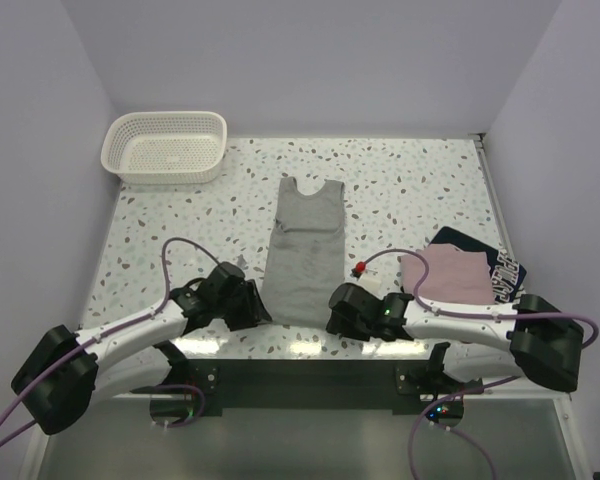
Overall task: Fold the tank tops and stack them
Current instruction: Fold the tank top
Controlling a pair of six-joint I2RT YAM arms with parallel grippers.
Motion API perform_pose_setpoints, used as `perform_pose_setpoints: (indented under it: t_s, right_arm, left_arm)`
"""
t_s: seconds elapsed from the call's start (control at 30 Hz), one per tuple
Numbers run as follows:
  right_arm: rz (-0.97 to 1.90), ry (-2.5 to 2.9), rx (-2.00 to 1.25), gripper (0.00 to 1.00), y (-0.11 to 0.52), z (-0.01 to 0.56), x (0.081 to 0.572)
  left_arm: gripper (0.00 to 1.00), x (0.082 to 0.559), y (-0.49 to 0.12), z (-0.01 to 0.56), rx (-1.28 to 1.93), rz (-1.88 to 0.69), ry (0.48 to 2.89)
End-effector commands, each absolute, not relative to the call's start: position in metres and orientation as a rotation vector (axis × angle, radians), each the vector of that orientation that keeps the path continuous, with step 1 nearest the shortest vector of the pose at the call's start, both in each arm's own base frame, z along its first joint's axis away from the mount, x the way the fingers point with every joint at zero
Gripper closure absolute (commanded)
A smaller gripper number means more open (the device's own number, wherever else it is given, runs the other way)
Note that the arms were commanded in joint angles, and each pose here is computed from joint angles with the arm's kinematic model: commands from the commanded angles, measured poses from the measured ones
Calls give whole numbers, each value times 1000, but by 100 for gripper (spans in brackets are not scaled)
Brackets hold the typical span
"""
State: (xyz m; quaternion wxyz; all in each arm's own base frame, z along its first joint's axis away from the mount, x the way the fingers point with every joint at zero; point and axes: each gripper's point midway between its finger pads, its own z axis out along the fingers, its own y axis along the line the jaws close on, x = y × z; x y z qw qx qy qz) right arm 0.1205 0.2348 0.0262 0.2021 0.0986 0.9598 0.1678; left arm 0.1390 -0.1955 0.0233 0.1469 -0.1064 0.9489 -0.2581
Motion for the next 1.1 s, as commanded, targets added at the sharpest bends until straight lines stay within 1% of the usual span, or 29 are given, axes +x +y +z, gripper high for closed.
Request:
perform_pose_setpoints:
  t_s: [0.0,0.1,0.17,0.2,0.23,0.3,0.33,0.47,0.57,0.6,0.67,0.7,0.77,0.8,0.87,0.9,0.97,1.0,1.07]
  right_arm:
    - [486,2661,367,46,234,13,122]
    - [480,2681,383,50,226,1,115]
    - [465,2699,388,60,219,-6,109]
    - [474,2696,389,69,217,-5,108]
    - [472,2698,393,74,215,-6,106]
    - [450,2705,395,86,208,-8,103]
    - [460,2699,396,91,207,-5,104]
    - [459,2692,378,95,203,4,103]
    - [460,2690,347,93,204,12,103]
    - [459,2691,328,86,205,13,103]
    - [465,2688,315,79,206,17,103]
    - [471,2682,312,72,207,19,104]
    - [488,2673,312,68,208,23,105]
    - [506,2662,313,65,209,27,105]
    - [533,2646,323,63,212,36,108]
    - [556,2630,325,59,213,42,109]
    - [547,2608,348,55,211,49,112]
    - [546,2598,363,51,210,51,114]
    - [540,2582,403,47,206,53,116]
  left_arm:
    - [49,128,-188,7,-342,-716,2767]
    - [51,125,-185,4,-354,-705,2780]
    - [52,123,-184,4,-354,-707,2779]
    - [53,124,-184,6,-351,-710,2774]
    - [54,123,-183,5,-349,-709,2778]
    - [58,122,-182,5,-342,-700,2784]
    - [58,120,-181,4,-338,-694,2790]
    - [65,119,-180,4,-336,-687,2799]
    - [66,121,-181,10,-326,-698,2785]
    - [62,122,-183,15,-318,-717,2766]
    - [57,127,-186,24,-311,-756,2728]
    - [52,129,-189,33,-299,-795,2690]
    - [48,132,-193,41,-298,-832,2661]
    - [48,132,-194,43,-296,-839,2656]
    - [47,133,-195,45,-310,-848,2659]
    - [47,133,-197,45,-313,-859,2656]
    - [47,132,-198,43,-339,-875,2659]
    - [46,133,-199,42,-351,-879,2659]
    - [46,130,-199,37,-390,-881,2675]
